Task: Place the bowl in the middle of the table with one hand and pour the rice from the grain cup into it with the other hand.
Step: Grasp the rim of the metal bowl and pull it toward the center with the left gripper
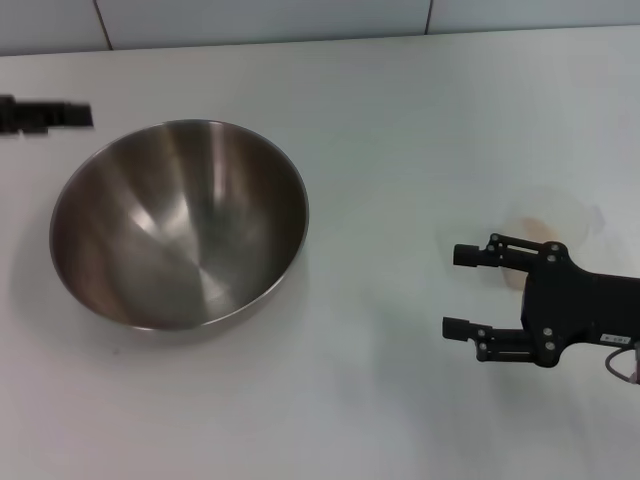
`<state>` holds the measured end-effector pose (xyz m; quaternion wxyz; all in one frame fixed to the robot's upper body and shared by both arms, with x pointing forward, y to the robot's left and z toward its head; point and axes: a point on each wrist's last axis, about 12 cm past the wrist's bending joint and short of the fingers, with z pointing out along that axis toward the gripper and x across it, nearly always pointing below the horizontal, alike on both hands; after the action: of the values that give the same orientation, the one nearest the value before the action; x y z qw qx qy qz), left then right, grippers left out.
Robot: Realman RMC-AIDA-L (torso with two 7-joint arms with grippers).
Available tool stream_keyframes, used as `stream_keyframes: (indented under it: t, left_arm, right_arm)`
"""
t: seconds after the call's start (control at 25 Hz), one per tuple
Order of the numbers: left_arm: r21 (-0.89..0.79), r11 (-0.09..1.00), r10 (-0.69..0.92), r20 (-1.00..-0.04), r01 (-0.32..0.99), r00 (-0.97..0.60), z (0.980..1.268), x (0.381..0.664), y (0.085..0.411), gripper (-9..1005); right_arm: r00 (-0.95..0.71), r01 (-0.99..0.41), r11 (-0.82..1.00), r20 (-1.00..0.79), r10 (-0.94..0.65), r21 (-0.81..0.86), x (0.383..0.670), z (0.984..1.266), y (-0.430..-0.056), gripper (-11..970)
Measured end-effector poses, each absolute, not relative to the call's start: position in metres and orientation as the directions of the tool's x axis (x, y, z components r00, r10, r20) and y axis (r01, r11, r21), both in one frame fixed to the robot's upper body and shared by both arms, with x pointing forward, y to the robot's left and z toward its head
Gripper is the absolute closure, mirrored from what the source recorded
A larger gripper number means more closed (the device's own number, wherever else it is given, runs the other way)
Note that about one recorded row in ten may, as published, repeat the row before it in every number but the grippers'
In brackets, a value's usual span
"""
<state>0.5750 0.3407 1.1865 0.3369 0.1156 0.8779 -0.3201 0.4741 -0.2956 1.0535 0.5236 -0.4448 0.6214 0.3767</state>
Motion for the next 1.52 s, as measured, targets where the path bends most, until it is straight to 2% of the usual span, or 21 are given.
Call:
stream_keyframes:
  t: [0.04, 0.16, 0.2, 0.28, 0.36, 0.4, 0.64, 1.28, 1.52]
  left_arm:
    - [-0.504, 0.77, -0.003, -0.616, 0.391, -0.788, 1.186, 0.574, 0.338, 170]
    - [-0.508, 0.777, 0.003, -0.588, 0.373, -0.809, 1.186, 0.574, 0.336, 171]
    - [-0.487, 0.817, 0.017, -0.514, 0.309, -0.857, 1.188, 0.575, 0.335, 171]
    - [-0.481, 0.831, 0.018, -0.479, 0.279, -0.878, 1.19, 0.575, 0.333, 172]
    - [-0.484, 0.832, 0.02, -0.462, 0.27, -0.887, 1.19, 0.575, 0.332, 172]
    - [-0.482, 0.838, 0.041, -0.413, 0.256, -0.91, 1.191, 0.575, 0.326, 172]
    - [-0.406, 0.873, 0.128, -0.343, 0.27, -0.93, 1.186, 0.581, 0.309, 173]
    - [-0.299, 0.916, 0.172, -0.311, 0.268, -0.935, 1.17, 0.588, 0.301, 175]
    - [-0.243, 0.914, 0.248, -0.301, 0.326, -0.921, 1.165, 0.588, 0.297, 176]
  right_arm:
    - [-0.049, -0.947, 0.322, -0.986, -0.158, -0.005, 0.474, 1.053, -0.295, 171]
    - [-0.038, -0.946, 0.323, -0.986, -0.163, -0.017, 0.474, 1.053, -0.295, 171]
    - [-0.033, -0.945, 0.325, -0.986, -0.165, -0.022, 0.474, 1.052, -0.295, 171]
    - [-0.028, -0.943, 0.33, -0.985, -0.17, -0.03, 0.474, 1.051, -0.296, 171]
    - [-0.025, -0.942, 0.333, -0.984, -0.175, -0.035, 0.474, 1.05, -0.296, 170]
    - [-0.025, -0.941, 0.335, -0.984, -0.178, -0.037, 0.474, 1.05, -0.297, 170]
    - [-0.024, -0.939, 0.341, -0.983, -0.183, -0.04, 0.475, 1.05, -0.297, 171]
    - [-0.029, -0.937, 0.347, -0.983, -0.184, -0.037, 0.473, 1.048, -0.298, 170]
    - [-0.018, -0.935, 0.353, -0.984, -0.178, -0.046, 0.474, 1.049, -0.297, 170]
